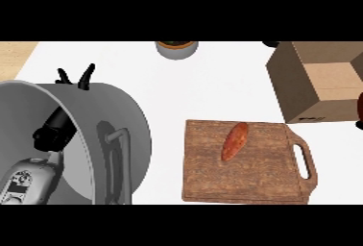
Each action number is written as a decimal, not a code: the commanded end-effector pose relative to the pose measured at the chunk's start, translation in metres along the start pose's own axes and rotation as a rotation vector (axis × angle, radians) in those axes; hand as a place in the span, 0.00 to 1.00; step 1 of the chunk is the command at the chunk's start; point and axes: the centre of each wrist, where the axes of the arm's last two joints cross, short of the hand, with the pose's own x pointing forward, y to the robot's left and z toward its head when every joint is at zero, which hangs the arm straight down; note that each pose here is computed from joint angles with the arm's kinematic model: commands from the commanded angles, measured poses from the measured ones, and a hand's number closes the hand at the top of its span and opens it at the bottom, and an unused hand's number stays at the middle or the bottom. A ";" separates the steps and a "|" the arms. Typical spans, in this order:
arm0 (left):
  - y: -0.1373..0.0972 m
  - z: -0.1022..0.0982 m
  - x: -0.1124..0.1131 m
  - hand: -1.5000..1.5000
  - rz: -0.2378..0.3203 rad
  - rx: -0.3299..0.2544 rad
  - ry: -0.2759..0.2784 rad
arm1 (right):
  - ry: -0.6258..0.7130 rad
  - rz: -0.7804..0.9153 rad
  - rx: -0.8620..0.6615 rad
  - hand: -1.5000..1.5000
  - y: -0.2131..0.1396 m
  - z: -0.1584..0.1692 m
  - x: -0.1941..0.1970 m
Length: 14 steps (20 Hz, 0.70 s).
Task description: Pick the bell pepper from the cutting board and place it in the cardboard box
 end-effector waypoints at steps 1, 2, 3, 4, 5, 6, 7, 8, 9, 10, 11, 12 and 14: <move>-0.010 0.001 0.000 0.50 0.018 -0.011 -0.063 | 0.075 0.098 -0.045 1.00 -0.039 -0.008 -0.027; 0.010 0.000 -0.003 0.50 -0.004 0.002 -0.050 | 0.085 0.141 0.031 1.00 -0.015 -0.025 -0.030; 0.000 0.002 0.000 0.50 0.007 -0.004 -0.052 | 0.089 0.133 0.074 1.00 -0.020 -0.007 -0.043; -0.002 -0.008 0.004 0.50 0.019 -0.014 -0.065 | 0.088 0.161 0.094 1.00 -0.028 -0.023 -0.041; 0.004 -0.006 0.008 0.50 -0.001 -0.022 -0.069 | 0.122 0.193 0.146 1.00 -0.027 -0.012 -0.047; -0.006 -0.010 -0.003 0.50 0.016 -0.018 -0.046 | 0.159 0.193 0.209 1.00 -0.025 -0.017 -0.048; -0.002 -0.007 0.002 0.50 0.011 -0.012 -0.060 | 0.190 0.197 0.290 1.00 -0.026 -0.010 -0.051; -0.005 -0.018 0.006 0.50 0.004 -0.018 -0.067 | 0.209 0.201 0.317 1.00 -0.032 -0.021 -0.050; -0.007 -0.011 0.005 0.50 0.003 -0.033 -0.070 | 0.237 0.216 0.366 1.00 -0.028 -0.024 -0.053; -0.005 -0.016 0.010 0.50 0.015 -0.031 -0.076 | 0.231 0.205 0.394 1.00 -0.020 -0.020 -0.061; -0.004 -0.002 -0.004 0.50 0.000 -0.014 -0.050 | 0.234 0.205 0.386 1.00 -0.030 -0.011 -0.067; -0.012 -0.009 0.003 0.50 0.009 -0.022 -0.071 | 0.238 0.210 0.403 1.00 -0.018 -0.021 -0.072; -0.015 -0.008 -0.001 0.50 0.002 -0.029 -0.085 | 0.229 0.224 0.467 1.00 -0.023 -0.015 -0.075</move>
